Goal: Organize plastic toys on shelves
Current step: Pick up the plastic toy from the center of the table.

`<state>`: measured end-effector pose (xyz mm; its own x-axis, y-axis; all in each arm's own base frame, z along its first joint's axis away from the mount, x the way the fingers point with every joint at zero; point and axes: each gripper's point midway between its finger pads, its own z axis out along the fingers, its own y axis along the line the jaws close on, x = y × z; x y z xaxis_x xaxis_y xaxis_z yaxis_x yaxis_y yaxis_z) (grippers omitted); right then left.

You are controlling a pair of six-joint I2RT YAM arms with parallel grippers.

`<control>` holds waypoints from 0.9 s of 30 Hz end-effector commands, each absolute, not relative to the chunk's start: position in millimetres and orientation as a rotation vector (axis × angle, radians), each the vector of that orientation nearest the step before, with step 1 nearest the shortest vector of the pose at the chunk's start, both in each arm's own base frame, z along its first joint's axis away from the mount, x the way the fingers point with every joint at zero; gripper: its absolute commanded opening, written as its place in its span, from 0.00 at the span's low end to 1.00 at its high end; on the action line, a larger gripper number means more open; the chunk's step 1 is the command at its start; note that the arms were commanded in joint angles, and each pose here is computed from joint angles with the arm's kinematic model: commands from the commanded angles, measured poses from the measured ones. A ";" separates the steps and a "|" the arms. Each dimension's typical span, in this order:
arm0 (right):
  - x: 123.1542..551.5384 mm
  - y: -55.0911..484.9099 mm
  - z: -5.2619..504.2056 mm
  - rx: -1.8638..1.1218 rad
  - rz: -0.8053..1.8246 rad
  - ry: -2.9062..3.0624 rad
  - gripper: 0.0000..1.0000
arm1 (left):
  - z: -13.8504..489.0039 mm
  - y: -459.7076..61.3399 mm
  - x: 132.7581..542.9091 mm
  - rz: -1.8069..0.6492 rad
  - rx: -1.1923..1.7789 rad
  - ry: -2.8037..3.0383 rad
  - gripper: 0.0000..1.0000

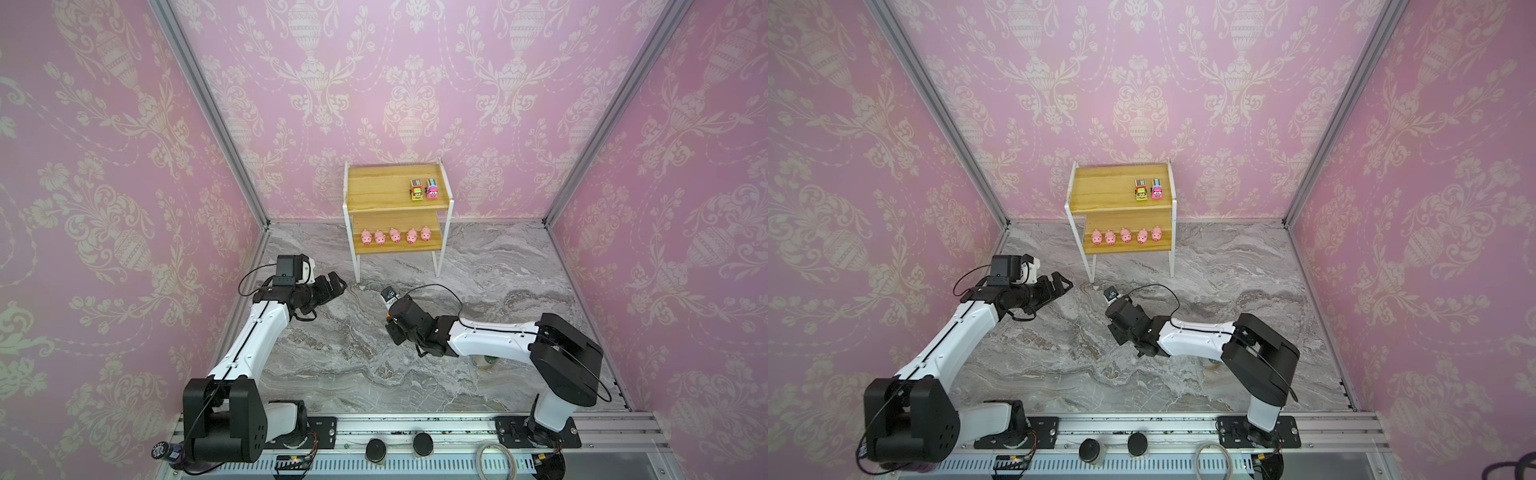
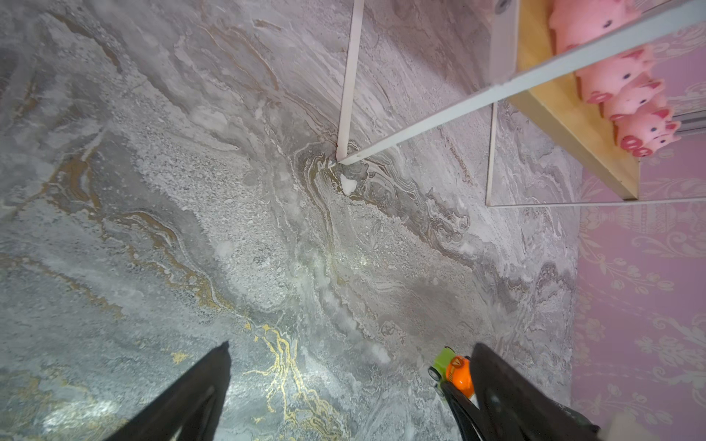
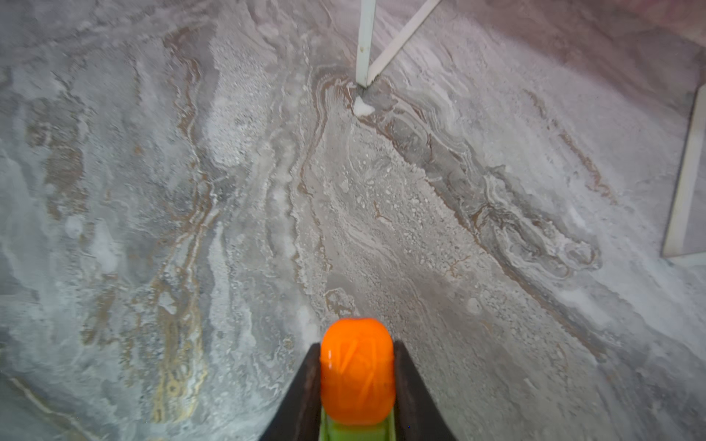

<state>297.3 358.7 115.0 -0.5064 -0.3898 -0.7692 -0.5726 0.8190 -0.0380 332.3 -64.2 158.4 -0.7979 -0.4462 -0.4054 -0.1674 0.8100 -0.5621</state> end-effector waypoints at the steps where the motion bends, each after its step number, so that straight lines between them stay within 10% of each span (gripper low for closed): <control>1: 295.1 350.4 173.3 -0.667 0.286 2.129 0.22 | 173.2 -55.6 327.0 -0.612 -0.413 2.424 0.99; 27: 363.0 335.1 440.6 -0.306 0.304 1.862 0.20 | 363.9 -132.9 336.5 -0.377 0.338 1.921 0.99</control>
<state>351.1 344.0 441.8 -0.2855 -0.0566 -0.9567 -0.4220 0.9037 0.0725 332.3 -125.2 346.9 -0.4494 -0.0067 -0.8933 0.3431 0.9220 -0.1795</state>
